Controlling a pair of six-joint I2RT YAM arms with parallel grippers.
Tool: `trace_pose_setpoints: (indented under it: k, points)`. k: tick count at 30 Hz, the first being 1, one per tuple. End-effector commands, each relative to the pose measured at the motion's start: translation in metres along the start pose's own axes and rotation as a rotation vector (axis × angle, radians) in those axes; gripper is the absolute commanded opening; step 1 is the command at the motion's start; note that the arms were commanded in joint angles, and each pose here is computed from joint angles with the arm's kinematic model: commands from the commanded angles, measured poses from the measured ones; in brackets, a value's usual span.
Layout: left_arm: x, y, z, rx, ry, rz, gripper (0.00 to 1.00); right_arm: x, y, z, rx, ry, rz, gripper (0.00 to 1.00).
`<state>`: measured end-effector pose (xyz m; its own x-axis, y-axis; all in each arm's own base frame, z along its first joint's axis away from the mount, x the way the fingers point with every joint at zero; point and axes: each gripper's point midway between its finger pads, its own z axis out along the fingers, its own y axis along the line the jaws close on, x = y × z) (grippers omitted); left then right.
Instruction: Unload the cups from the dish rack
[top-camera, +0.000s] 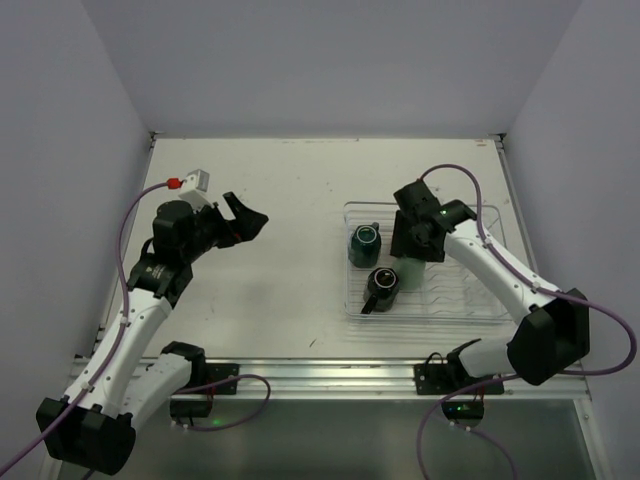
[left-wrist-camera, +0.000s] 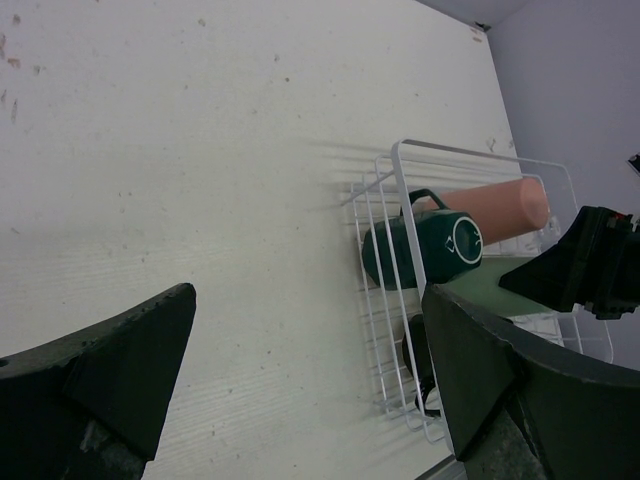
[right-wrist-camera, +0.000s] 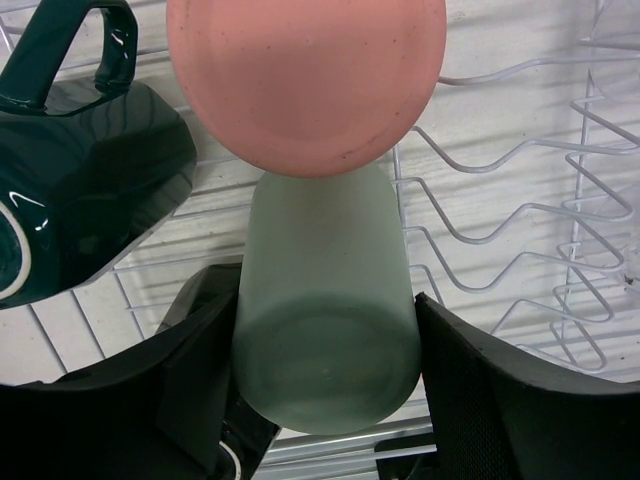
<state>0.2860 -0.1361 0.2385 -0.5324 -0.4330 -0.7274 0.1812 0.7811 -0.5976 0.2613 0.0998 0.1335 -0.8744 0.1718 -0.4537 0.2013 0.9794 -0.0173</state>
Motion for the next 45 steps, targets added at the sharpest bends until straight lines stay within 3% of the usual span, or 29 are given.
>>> trace_pose_setpoints:
  k: [1, 5, 9, 15, 18, 21, 25, 32, 41, 45]
  points:
    - [-0.01, -0.011, -0.002, 0.044, -0.017, 0.021, 0.99, -0.005, -0.002, -0.002, 0.028, -0.034, 0.021, 0.13]
    - [-0.009, -0.012, -0.001, 0.05, -0.009, 0.019, 0.99, -0.026, -0.012, -0.027, 0.055, -0.119, 0.051, 0.0]
    - [-0.005, -0.011, 0.002, 0.057, 0.0, 0.011, 0.99, -0.05, -0.026, -0.075, 0.039, -0.238, 0.085, 0.0]
    - [-0.001, -0.02, 0.006, 0.124, 0.014, 0.0, 0.96, -0.069, -0.027, -0.148, -0.144, -0.381, 0.119, 0.0]
    - [0.002, -0.044, 0.004, 0.279, 0.027, 0.009, 0.92, -0.065, -0.015, -0.18, -0.316, -0.42, 0.119, 0.0]
    - [0.014, -0.089, -0.016, 0.586, 0.096, -0.017, 0.88, -0.056, 0.003, -0.208, -0.521, -0.461, 0.098, 0.0]
    - [0.021, -0.113, -0.038, 0.803, 0.11, -0.036, 0.86, -0.049, 0.034, -0.226, -0.728, -0.444, 0.053, 0.0]
    - [0.021, -0.13, -0.062, 0.941, 0.091, -0.037, 0.86, -0.044, 0.085, -0.264, -1.109, -0.459, -0.015, 0.0]
    - [0.025, -0.134, -0.067, 0.956, 0.131, -0.094, 0.81, -0.05, 0.114, -0.278, -1.324, -0.506, -0.048, 0.0]
    - [0.028, -0.134, -0.065, 0.96, 0.142, -0.126, 0.8, -0.051, 0.127, -0.268, -1.356, -0.464, -0.051, 0.0]
